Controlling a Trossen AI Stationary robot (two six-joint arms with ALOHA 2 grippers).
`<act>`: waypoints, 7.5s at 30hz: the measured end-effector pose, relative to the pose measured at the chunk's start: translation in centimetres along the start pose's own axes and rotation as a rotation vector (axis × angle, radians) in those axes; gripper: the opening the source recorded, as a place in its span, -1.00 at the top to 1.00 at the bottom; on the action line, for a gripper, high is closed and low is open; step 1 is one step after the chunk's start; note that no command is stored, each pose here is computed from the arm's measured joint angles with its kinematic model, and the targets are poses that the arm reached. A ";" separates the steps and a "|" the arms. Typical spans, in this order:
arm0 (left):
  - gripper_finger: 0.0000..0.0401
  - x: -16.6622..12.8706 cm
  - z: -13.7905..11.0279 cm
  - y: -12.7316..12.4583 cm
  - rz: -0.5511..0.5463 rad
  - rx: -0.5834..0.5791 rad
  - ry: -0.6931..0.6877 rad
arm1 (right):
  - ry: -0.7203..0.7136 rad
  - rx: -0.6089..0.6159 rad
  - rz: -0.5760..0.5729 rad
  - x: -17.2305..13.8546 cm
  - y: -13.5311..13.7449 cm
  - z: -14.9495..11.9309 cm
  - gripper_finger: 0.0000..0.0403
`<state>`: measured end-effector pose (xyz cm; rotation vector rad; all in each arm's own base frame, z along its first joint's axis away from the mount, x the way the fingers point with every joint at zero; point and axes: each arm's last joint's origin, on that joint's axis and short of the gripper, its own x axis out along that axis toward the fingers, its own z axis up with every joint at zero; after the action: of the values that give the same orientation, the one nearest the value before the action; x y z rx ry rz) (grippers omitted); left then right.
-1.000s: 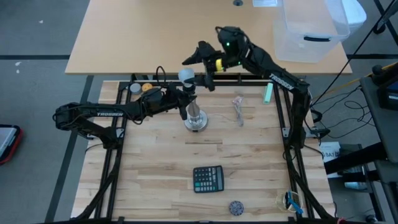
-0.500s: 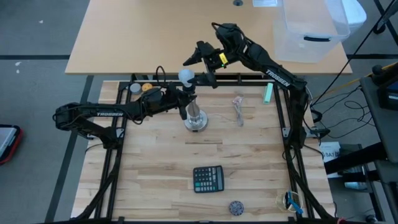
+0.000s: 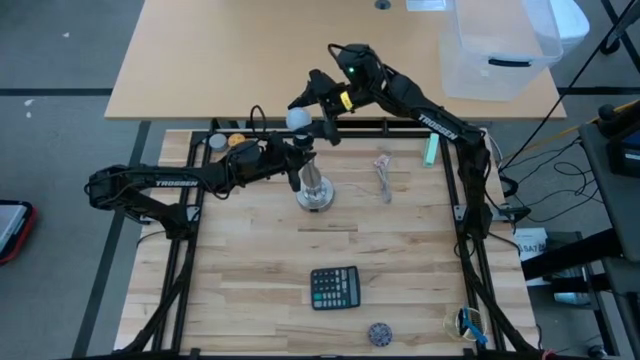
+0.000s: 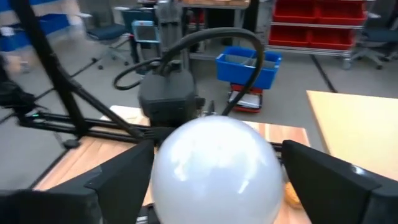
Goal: Screw lightbulb
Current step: Insert the light bulb into the lamp, then remove the light bulb from the lamp
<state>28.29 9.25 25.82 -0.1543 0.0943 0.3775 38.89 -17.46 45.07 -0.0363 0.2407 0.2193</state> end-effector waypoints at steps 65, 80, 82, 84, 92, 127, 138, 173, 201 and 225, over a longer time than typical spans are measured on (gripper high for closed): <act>0.63 0.0 0.0 0.2 -0.011 0.013 -0.001 | -0.017 0.068 -0.531 3.8 10.4 3.4 -0.75; 0.63 0.0 0.1 0.2 -0.017 0.013 -0.004 | -0.009 -0.223 -0.257 1.4 5.7 3.0 -0.80; 0.63 0.0 0.1 0.2 -0.017 0.013 -0.003 | -0.015 -0.200 -0.240 0.8 4.7 2.8 -0.81; 0.63 0.0 0.1 0.2 -0.018 0.014 -0.004 | -0.014 -0.152 -0.193 0.3 3.9 2.5 -0.81; 0.63 0.0 0.1 0.2 -0.020 0.014 -0.003 | 0.032 -0.074 -0.047 0.0 2.2 0.9 -0.81; 0.63 0.0 0.1 0.2 -0.012 0.005 -0.004 | 0.046 0.180 -0.612 4.4 6.9 1.3 -0.33; 0.63 0.0 0.1 0.3 -0.014 -0.005 -0.004 | -0.009 0.282 -0.934 6.2 10.5 1.2 -0.36; 0.63 0.0 0.1 0.4 -0.012 -0.040 -0.002 | -0.289 -0.118 -0.493 -1.9 13.0 8.6 -0.74; 0.48 0.7 3.6 -1.7 -0.169 0.211 0.167 | -0.302 -0.123 -0.367 -15.0 14.7 10.5 -0.70; -0.35 -3.7 8.1 -2.0 -0.078 0.199 -0.031 | -0.278 -0.185 -0.482 -15.3 14.5 10.5 -0.70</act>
<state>26.12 7.48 34.51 0.0446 0.0943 0.2905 23.70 -5.92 58.85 -0.2430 -0.0696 -0.2340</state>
